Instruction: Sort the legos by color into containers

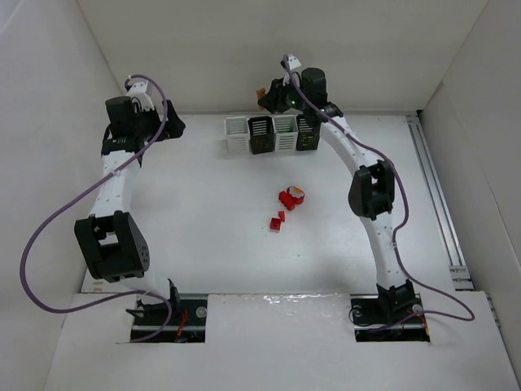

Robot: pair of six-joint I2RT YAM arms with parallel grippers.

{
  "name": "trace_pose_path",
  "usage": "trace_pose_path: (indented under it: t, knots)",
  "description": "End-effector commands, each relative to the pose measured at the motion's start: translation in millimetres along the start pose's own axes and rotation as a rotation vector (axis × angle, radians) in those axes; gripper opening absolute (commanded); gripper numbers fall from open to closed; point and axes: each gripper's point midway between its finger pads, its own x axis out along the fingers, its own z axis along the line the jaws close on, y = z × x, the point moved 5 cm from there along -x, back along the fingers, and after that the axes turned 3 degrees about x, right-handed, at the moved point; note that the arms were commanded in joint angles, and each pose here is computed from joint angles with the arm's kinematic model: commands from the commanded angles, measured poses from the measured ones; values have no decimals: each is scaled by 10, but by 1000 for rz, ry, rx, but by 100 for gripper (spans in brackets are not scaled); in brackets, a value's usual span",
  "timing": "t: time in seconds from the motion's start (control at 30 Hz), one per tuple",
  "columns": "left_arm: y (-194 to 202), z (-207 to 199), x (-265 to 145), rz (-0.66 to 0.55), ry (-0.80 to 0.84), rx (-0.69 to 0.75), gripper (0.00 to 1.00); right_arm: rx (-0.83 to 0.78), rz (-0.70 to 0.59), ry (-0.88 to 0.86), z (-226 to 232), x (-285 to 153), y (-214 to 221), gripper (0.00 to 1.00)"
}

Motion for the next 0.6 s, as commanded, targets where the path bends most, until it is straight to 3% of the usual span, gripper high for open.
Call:
trace_pose_path:
  t: [0.0, 0.37, 0.43, 0.57]
  knots:
    - [-172, -110, -82, -37, 48, 50, 100, 5, -45, -45, 145, 55, -57, 11]
    - [-201, -164, -136, -67, 82, 87, 100, 35, 3, -52, 202, 117, 169, 11]
    - [-201, -164, -136, -67, 82, 87, 100, 35, 0, -39, 185, 119, 165, 13]
    - [-201, -164, -136, -67, 82, 87, 100, 43, 13, -26, 155, 125, 237, 30]
